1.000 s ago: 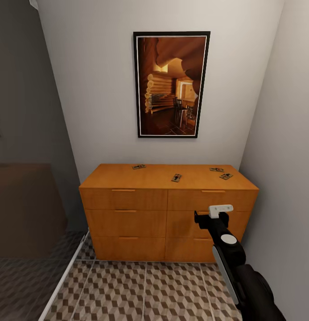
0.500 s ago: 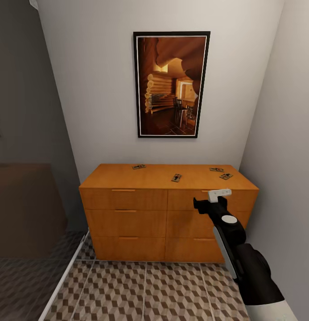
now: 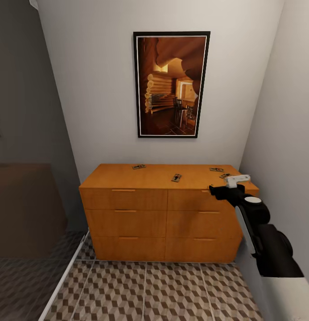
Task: Take the four mousetraps from the cabinet in the bathroom and place them on the bathroom floor. Make sure all four end up on the same floor surface, and ensure that at least two of them are either under or directly next to the same bathroom sink.
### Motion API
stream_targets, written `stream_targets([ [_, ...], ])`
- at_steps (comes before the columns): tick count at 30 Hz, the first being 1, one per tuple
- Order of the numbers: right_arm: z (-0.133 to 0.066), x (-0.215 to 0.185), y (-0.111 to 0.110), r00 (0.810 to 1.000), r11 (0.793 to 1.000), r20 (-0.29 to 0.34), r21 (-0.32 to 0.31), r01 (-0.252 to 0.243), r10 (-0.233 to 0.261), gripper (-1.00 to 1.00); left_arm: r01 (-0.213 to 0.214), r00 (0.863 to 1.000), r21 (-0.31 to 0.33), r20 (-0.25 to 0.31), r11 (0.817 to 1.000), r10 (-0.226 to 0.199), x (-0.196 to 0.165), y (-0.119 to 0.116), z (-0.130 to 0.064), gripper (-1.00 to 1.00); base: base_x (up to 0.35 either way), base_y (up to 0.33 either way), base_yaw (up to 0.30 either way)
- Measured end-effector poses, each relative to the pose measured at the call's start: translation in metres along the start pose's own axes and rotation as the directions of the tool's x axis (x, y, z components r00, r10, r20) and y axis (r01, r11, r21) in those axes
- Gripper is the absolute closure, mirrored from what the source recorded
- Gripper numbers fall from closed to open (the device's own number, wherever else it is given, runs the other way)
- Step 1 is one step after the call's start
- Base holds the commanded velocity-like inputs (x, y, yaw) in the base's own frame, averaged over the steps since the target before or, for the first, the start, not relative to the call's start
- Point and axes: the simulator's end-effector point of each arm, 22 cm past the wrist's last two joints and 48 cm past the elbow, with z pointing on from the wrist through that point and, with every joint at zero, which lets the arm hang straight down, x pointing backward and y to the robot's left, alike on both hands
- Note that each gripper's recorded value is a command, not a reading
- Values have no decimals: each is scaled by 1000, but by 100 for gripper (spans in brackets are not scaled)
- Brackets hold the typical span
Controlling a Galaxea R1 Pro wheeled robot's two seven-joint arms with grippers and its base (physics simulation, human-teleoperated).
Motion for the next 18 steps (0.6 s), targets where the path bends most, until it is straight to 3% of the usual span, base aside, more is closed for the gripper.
stream_targets([
  [2,0,-3,-9,1000,1000,0,10,-11,11,-100,0,1000,0,0,1000,0,0,0,0,-100,0,0,0],
  [3,0,-7,-25,999,999,3,24,-38,38,-100,0,1000,0,0,1000,0,0,0,0,-100,0,0,0],
  [11,0,-9,-38,999,998,4,25,-50,50,-100,0,1000,1,0,1000,0,0,0,0,-100,7,0,0],
  [18,-1,-10,-41,999,998,6,28,-49,49,-100,0,1000,1,0,1000,0,0,0,0,-100,133,0,0],
])
